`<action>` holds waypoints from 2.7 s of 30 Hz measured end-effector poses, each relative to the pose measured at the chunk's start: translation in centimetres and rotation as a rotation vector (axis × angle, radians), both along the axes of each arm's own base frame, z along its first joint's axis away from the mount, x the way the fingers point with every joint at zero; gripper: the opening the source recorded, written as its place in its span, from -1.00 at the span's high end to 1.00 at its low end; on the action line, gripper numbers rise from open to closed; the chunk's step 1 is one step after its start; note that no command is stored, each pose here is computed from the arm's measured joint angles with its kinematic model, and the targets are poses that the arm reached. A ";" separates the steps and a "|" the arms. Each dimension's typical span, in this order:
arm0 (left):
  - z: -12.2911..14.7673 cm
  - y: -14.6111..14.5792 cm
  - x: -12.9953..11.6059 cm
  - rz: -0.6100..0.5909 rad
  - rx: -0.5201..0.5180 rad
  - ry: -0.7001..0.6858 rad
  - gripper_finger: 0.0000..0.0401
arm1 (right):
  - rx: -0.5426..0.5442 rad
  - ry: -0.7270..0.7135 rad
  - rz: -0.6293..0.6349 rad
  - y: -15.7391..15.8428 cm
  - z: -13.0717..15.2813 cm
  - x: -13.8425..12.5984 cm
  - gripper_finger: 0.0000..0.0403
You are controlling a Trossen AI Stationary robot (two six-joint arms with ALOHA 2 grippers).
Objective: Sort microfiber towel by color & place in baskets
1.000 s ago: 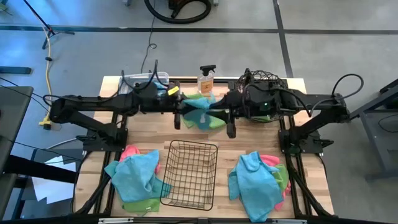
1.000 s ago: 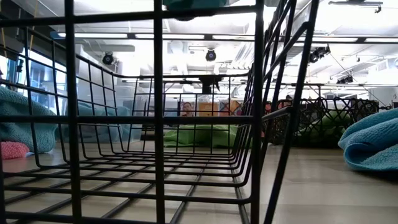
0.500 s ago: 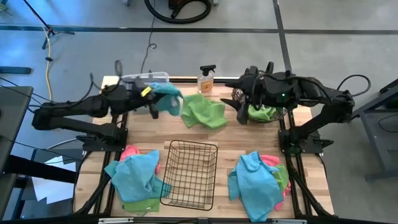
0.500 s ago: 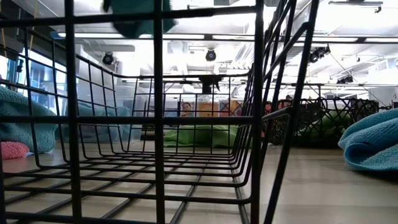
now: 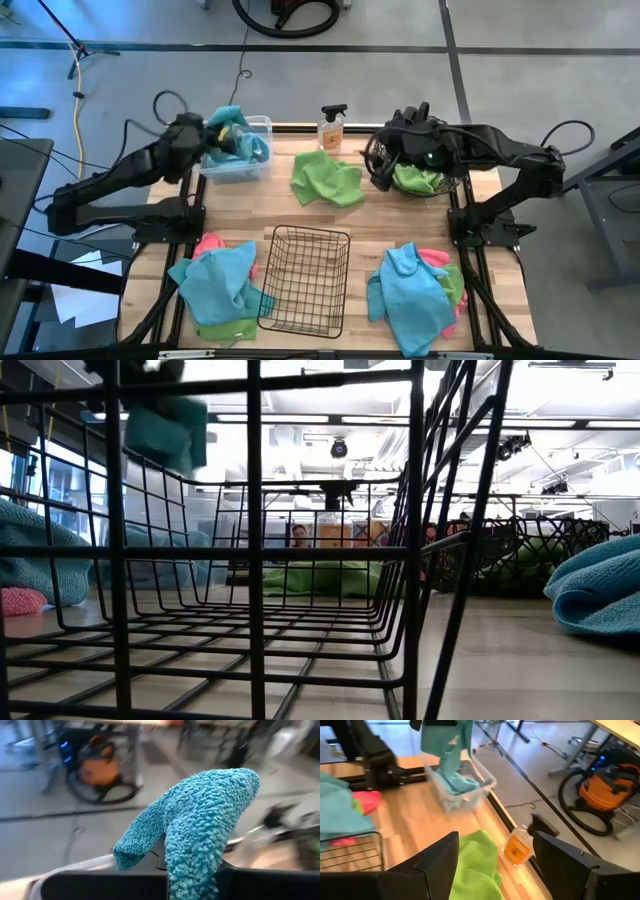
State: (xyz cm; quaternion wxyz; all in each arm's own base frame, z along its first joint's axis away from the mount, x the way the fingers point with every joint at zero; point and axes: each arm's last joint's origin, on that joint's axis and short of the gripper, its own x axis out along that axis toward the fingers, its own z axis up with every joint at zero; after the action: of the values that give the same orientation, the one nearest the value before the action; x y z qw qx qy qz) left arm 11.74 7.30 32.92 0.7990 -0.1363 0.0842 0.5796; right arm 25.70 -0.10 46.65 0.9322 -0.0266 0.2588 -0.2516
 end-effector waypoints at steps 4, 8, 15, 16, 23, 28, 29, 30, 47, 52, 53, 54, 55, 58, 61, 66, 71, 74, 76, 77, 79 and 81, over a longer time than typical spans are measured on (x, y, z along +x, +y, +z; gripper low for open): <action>-1.8 2.9 0.5 0.078 -0.162 0.072 1.00 | 0.003 0.000 -0.040 -1.1 -0.2 0.1 -0.25; -4.2 5.3 0.9 0.188 -0.333 0.112 1.00 | 0.020 -0.003 -0.048 -1.8 -0.2 0.1 -0.25; -7.8 8.5 2.5 0.256 -0.529 0.154 1.00 | 0.057 -0.017 -0.056 -2.2 -0.2 0.1 -0.25; -8.4 8.8 2.8 0.250 -0.566 0.155 1.00 | 0.058 -0.017 -0.056 -2.2 -0.2 0.1 -0.25; -11.0 10.2 3.3 0.208 -0.762 0.164 0.92 | 0.090 -0.032 -0.073 -2.2 -0.3 0.1 -0.25; -11.9 10.6 3.1 0.169 -0.872 0.169 0.66 | 0.096 -0.036 -0.077 -2.2 -0.3 0.1 -0.25; -11.9 10.6 3.1 0.161 -0.876 0.168 0.60 | 0.095 -0.035 -0.076 -2.2 -0.3 0.1 -0.25; -11.8 10.6 3.1 0.160 -0.878 0.166 0.53 | 0.092 -0.033 -0.075 -2.2 -0.3 0.1 -0.25; -3.9 9.0 1.7 0.028 -0.683 -0.013 -0.09 | 0.096 -0.037 -0.094 -2.6 -0.3 0.0 -0.25; 0.0 7.7 1.1 -0.108 -0.584 -0.057 -0.09 | 0.083 -0.037 -0.086 -2.6 -0.2 0.0 -0.25; 0.6 7.1 1.1 -0.172 -0.571 -0.075 -0.09 | 0.079 -0.039 -0.082 -2.6 -0.1 -0.1 -0.25; 1.2 6.3 1.0 -0.244 -0.553 -0.093 -0.09 | 0.080 -0.045 -0.075 -2.6 0.0 -0.2 -0.25; 1.7 5.4 0.9 -0.310 -0.541 -0.111 -0.09 | 0.086 -0.055 -0.063 -2.5 0.2 -0.3 -0.25; 3.1 2.4 0.5 -0.460 -0.482 -0.145 -0.09 | 0.117 -0.069 -0.003 -2.4 0.4 -0.3 -0.25; 4.4 -0.8 -0.6 -0.611 -0.407 -0.183 -0.09 | 0.161 -0.076 0.064 -2.1 0.4 -0.3 -0.25; 5.0 -4.7 -2.8 -0.815 -0.386 -0.241 -0.09 | 0.226 -0.117 0.170 -1.8 0.8 -0.1 -0.25; 4.1 -6.5 -3.0 -0.983 -0.416 -0.205 -0.09 | 0.260 -0.189 0.194 -1.4 1.3 0.2 -0.25; 3.3 -7.4 -2.1 -1.086 -0.433 -0.141 -0.09 | 0.252 -0.186 0.210 -1.2 1.3 0.3 -0.25; 2.8 -8.2 -0.9 -1.157 -0.453 -0.067 -0.09 | 0.245 -0.178 0.219 -1.0 1.3 0.2 -0.25; 2.5 -8.7 -0.3 -1.196 -0.460 -0.026 -0.09 | 0.237 -0.175 0.224 -1.0 1.3 0.2 -0.25; 2.0 -10.0 0.9 -1.292 -0.480 0.065 -0.09 | 0.230 -0.172 0.227 -1.1 1.3 0.2 -0.25; 1.9 -11.3 1.7 -1.384 -0.495 0.163 -0.09 | 0.233 -0.163 0.225 -1.1 1.2 0.2 -0.25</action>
State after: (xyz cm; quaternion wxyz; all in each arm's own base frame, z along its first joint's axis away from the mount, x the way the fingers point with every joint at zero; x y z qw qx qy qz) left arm 13.40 -4.02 34.82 0.9189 -0.1846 0.3382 -0.0846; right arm 25.90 -1.15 47.84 0.9691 0.0733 0.2053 -0.1155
